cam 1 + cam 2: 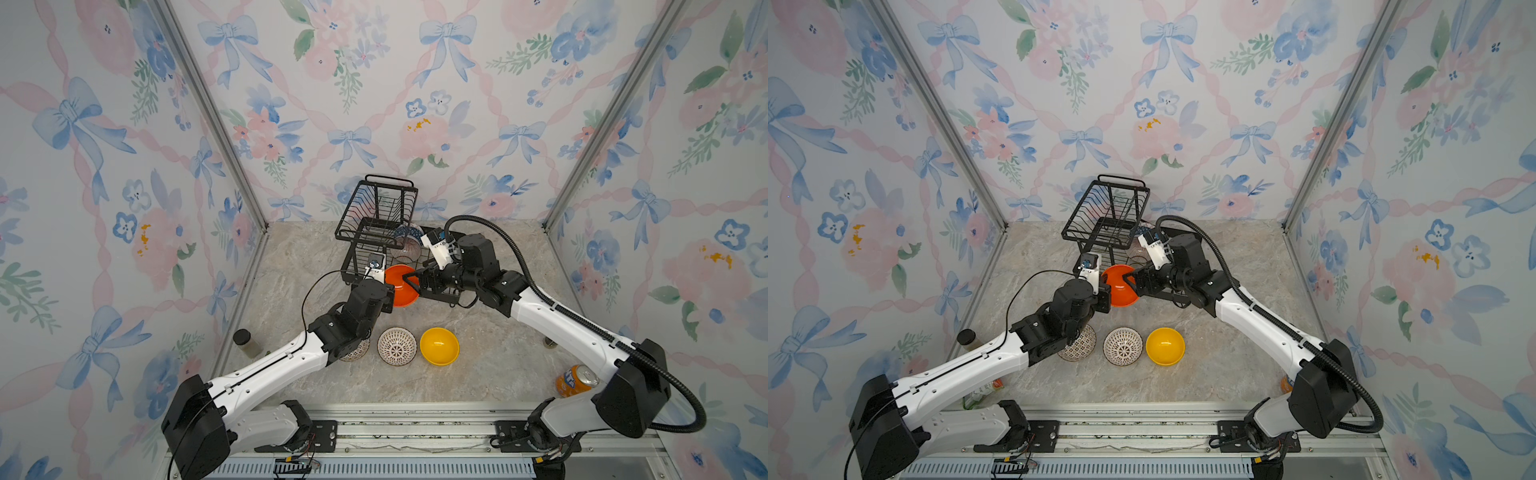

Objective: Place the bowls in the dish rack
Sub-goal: 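Close the right gripper on the orange bowl rim beside the left gripper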

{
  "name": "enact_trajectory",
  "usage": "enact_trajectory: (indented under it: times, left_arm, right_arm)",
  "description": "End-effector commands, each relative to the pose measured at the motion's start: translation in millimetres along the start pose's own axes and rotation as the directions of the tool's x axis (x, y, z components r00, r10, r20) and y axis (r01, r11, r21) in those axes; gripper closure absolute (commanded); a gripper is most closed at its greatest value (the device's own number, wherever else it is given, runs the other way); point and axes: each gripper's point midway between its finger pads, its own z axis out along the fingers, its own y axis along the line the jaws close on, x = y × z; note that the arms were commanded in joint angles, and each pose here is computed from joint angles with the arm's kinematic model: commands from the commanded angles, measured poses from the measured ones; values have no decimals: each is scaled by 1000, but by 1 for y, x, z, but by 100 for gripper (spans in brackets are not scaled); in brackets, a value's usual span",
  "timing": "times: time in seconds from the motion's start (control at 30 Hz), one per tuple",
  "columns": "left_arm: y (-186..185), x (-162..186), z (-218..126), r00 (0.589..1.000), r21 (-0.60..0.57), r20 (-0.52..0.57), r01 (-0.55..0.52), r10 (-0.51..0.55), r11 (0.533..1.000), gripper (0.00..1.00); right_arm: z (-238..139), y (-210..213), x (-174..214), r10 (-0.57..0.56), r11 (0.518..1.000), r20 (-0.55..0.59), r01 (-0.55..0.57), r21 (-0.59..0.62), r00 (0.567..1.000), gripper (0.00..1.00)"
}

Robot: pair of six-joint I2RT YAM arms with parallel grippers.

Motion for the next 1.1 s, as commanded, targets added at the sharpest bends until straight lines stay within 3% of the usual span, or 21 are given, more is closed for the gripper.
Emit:
enact_trajectory:
  times: [0.0,0.17,1.07]
  left_arm:
    - [1,-21,-3,997,11,69,26,-27,1000,100]
    - [-1,-24,-5,996,28,82,31,-33,999,100]
    - [-14,-7,-3,998,104,42,36,-41,994,100]
  right_arm:
    - [6,3,1,19,1000,-22,-19,7,1000,10]
    - [13,1,3,26,1000,-34,-25,11,999,20]
    - [25,0,2,11,1000,-54,-11,6,998,100]
